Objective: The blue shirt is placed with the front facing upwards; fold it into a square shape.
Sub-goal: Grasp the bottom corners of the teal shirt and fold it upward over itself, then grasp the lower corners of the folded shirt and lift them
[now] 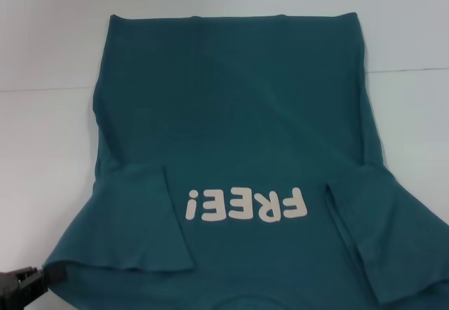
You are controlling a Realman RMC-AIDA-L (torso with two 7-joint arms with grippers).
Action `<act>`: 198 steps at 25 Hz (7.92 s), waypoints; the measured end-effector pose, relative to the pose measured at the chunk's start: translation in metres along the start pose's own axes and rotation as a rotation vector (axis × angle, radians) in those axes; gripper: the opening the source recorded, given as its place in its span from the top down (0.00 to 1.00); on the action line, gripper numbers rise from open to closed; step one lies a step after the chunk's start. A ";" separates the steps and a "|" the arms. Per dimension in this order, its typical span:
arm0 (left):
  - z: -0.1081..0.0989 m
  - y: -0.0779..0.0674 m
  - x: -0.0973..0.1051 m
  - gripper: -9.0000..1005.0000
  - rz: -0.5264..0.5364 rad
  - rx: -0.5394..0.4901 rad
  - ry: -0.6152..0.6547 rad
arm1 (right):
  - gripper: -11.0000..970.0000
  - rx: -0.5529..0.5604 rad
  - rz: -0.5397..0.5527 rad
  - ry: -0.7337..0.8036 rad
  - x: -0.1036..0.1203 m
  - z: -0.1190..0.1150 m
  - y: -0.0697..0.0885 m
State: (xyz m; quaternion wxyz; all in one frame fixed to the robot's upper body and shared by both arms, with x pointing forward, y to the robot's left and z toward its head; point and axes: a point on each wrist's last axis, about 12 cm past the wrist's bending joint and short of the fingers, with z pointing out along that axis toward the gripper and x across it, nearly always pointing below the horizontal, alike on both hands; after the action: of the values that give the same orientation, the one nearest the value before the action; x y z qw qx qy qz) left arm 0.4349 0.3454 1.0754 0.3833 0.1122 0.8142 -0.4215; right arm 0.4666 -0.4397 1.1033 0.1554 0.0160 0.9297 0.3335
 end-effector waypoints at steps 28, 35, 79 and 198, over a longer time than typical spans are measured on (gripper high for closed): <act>-0.014 -0.009 0.024 0.96 -0.077 0.047 -0.016 | 0.94 -0.044 0.067 -0.077 0.032 -0.020 -0.014; 0.004 -0.002 0.009 0.96 -0.064 0.064 -0.025 | 0.94 -0.108 0.040 -0.139 0.014 -0.012 -0.006; 0.130 0.045 -0.115 0.96 -0.006 -0.259 -0.181 | 0.91 -0.089 0.134 -0.605 -0.108 0.034 0.014; 0.149 0.034 -0.075 0.84 0.109 -0.351 0.103 | 0.40 -0.037 -0.023 -0.540 -0.082 0.040 0.012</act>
State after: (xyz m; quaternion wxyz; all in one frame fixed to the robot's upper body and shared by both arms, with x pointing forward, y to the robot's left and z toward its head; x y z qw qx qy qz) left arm 0.5821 0.2619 1.0572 0.3773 0.1089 0.8864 -0.2451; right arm 0.5553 -0.4166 1.1046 0.4017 0.0912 0.8484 0.3325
